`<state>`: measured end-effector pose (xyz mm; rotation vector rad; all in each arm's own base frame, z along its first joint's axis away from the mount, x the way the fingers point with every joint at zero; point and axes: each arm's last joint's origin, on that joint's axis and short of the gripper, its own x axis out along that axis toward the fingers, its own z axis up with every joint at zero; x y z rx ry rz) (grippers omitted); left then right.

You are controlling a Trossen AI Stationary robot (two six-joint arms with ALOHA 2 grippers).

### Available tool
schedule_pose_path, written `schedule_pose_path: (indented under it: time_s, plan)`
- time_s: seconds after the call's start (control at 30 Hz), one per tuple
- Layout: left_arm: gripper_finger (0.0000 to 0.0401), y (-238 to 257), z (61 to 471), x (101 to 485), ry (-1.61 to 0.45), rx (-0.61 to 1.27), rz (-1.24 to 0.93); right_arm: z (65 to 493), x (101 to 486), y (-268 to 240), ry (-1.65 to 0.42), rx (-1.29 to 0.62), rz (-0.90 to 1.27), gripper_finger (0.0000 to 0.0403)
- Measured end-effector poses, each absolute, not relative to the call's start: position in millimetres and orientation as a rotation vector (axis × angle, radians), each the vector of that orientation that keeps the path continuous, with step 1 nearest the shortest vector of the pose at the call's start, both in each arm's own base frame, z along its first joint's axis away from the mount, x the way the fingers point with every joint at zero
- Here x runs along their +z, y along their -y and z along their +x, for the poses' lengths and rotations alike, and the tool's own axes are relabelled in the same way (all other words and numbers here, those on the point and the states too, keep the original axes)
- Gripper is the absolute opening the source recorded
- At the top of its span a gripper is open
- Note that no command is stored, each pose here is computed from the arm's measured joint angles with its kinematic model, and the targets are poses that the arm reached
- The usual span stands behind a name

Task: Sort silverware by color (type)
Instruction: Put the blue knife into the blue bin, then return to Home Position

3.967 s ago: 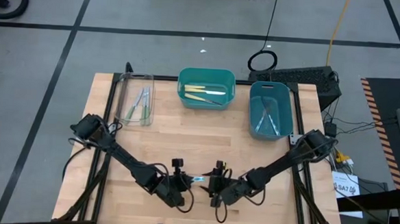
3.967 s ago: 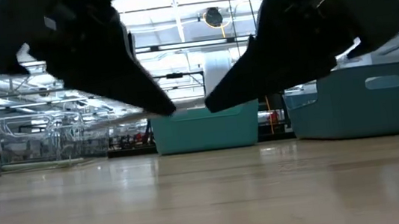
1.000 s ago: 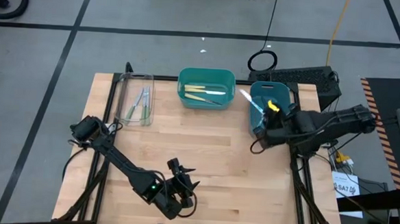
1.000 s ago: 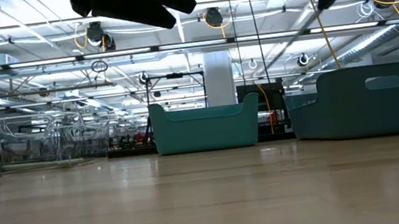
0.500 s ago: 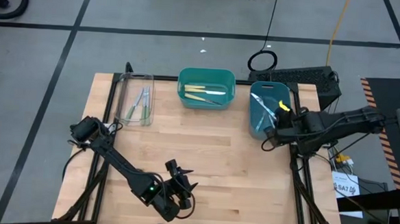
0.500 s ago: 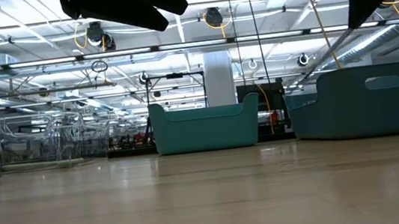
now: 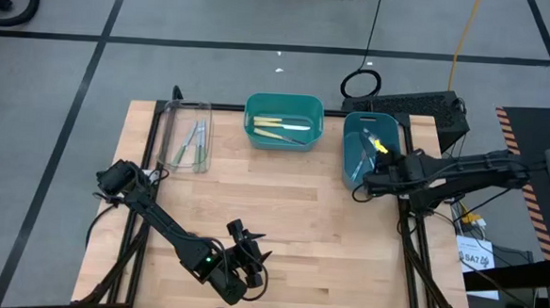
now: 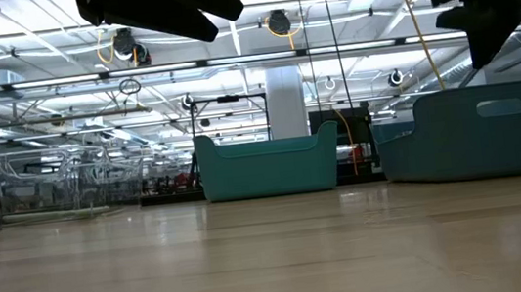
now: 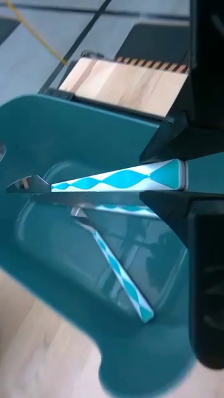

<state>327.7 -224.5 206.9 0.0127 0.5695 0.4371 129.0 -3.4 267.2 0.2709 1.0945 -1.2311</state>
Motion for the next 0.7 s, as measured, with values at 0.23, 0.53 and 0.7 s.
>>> schedule_pose_path:
  time_s: [0.23,0.53,0.7]
  plan:
    - [0.0241,222,329,207,-0.57,0.444,0.011,134,253,9,-1.165,-1.3,0.239,0.0074]
    - [0.0241,222,329,207,-0.57,0.444,0.011,139,244,9,-1.249,-1.303,0.243,0.0088]
    - [0.0241,222,329,207,-0.571,0.444,0.012,139,244,9,-1.248,-1.302,0.242,0.0089]
